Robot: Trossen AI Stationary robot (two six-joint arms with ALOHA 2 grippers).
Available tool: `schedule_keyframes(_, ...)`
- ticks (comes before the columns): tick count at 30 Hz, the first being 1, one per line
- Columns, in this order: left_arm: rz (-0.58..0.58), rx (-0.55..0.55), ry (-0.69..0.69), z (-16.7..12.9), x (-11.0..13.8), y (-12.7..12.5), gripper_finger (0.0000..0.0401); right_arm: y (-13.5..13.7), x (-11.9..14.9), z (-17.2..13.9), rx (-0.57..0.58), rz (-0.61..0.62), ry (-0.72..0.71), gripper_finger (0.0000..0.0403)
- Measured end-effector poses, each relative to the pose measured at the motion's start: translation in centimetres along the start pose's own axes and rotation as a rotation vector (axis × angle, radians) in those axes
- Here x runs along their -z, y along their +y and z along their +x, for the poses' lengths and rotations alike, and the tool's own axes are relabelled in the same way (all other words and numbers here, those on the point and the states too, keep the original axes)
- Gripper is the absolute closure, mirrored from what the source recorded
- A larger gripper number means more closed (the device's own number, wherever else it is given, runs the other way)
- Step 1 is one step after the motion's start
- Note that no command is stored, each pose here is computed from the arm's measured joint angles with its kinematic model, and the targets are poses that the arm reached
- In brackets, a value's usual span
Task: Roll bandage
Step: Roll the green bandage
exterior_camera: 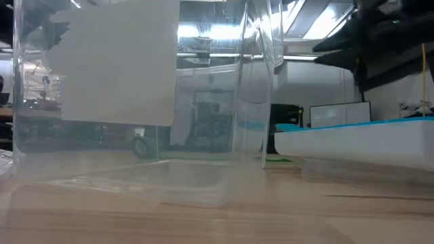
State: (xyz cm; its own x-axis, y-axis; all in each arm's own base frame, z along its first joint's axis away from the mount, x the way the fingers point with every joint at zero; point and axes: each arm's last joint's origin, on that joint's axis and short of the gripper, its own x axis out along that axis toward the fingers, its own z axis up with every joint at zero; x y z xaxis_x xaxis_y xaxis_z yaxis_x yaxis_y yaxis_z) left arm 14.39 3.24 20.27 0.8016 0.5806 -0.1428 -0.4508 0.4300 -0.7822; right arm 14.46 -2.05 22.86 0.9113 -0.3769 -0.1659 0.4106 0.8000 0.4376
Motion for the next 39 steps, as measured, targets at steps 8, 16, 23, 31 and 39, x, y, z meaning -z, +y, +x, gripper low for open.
schedule_keyframes(8,0.066,-0.284,0.224,2.7,-0.8,-1.1,0.0215,-0.6,-2.3,4.0,0.190,-0.076,0.345,0.0261)
schedule_keyframes(16,0.011,-0.400,0.444,4.6,0.1,-0.3,0.0215,-3.4,-0.2,7.9,0.128,-0.021,0.604,0.0261)
schedule_keyframes(23,0.016,-0.535,0.523,6.2,2.0,1.6,0.0215,-4.7,2.2,10.0,0.145,-0.099,0.728,0.0261)
schedule_keyframes(31,-0.043,-0.614,0.552,7.0,2.9,2.7,0.0215,-5.4,3.9,12.0,0.095,-0.097,0.752,0.0261)
schedule_keyframes(39,-0.094,-0.548,0.544,7.4,3.0,2.1,0.0215,-5.9,5.0,12.8,0.102,-0.096,0.772,0.0261)
